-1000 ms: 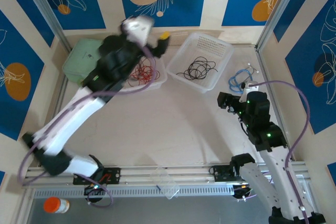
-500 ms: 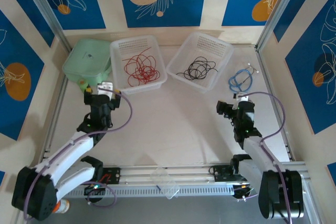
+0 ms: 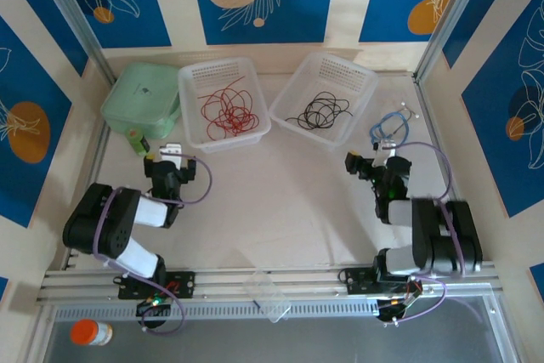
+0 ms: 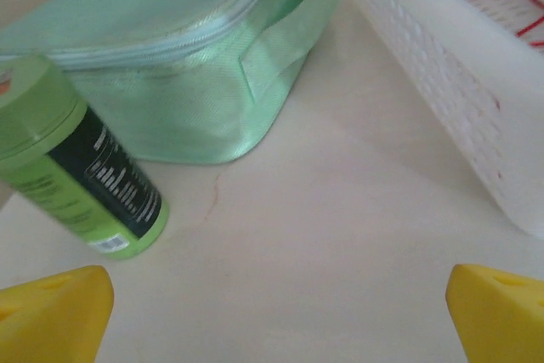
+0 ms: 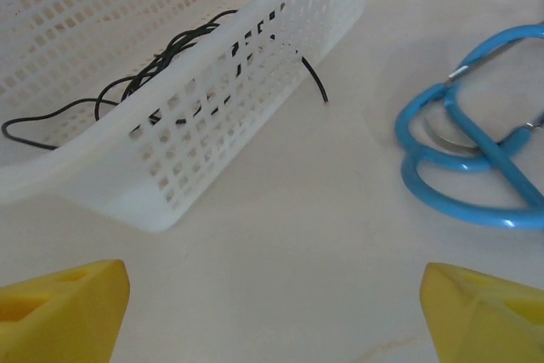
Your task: Untangle the cables
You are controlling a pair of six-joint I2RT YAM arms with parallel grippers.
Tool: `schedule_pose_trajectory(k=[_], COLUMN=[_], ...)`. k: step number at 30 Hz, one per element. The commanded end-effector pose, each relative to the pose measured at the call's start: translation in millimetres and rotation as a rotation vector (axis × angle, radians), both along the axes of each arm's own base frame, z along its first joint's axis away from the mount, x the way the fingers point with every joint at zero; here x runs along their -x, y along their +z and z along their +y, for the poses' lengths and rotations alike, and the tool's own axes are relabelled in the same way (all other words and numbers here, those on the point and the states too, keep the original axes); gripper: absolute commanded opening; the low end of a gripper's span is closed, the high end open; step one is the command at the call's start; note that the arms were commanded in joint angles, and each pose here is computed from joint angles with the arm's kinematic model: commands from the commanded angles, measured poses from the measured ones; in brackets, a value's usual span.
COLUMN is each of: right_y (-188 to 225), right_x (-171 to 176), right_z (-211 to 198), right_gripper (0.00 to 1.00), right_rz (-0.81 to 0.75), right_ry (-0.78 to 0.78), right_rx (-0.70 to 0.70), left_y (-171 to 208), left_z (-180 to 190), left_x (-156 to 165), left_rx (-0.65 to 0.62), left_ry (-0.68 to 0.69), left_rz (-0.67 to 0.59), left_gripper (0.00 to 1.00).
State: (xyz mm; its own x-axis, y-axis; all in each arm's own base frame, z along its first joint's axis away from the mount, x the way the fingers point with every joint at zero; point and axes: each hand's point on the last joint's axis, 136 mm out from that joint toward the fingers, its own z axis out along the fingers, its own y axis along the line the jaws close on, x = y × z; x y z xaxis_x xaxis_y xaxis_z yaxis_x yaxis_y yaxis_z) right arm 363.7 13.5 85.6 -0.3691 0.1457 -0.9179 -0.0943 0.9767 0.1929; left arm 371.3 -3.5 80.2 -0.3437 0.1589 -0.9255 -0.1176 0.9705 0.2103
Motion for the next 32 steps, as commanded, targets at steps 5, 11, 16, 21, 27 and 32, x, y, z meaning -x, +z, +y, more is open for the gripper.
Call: schedule_pose_trajectory(k=[5, 11, 16, 21, 27, 32], right_y=[9, 9, 9, 9, 9, 9], right_x=[-34, -33, -33, -33, -33, -33], right_z=[19, 19, 19, 19, 19, 19], right_gripper=[0.99, 0.99, 0.99, 0.99, 0.99, 0.99], right_rz=[0.028, 0.024, 0.022, 0.023, 0.024, 0.022], right_ry=[0.072, 0.071, 0.071, 0.07, 0.07, 0.07], right_rx=[0.04, 0.045, 0.045, 0.045, 0.045, 0.044], left_y=[10, 12, 11, 10, 10, 10], left_z=[-19, -20, -20, -23, -24, -24], left_x=[-26, -25, -26, -26, -27, -26], left_rx=[0.161, 0.154, 0.155, 0.155, 0.16, 0.159], left_ry=[-0.203, -0.204, -0.206, -0.224, -0.232, -0.233], left_rz=[0.012, 0.003, 0.006, 0.017, 0.018, 0.016], left_gripper=[1.0, 1.0, 1.0, 1.0, 1.0, 1.0])
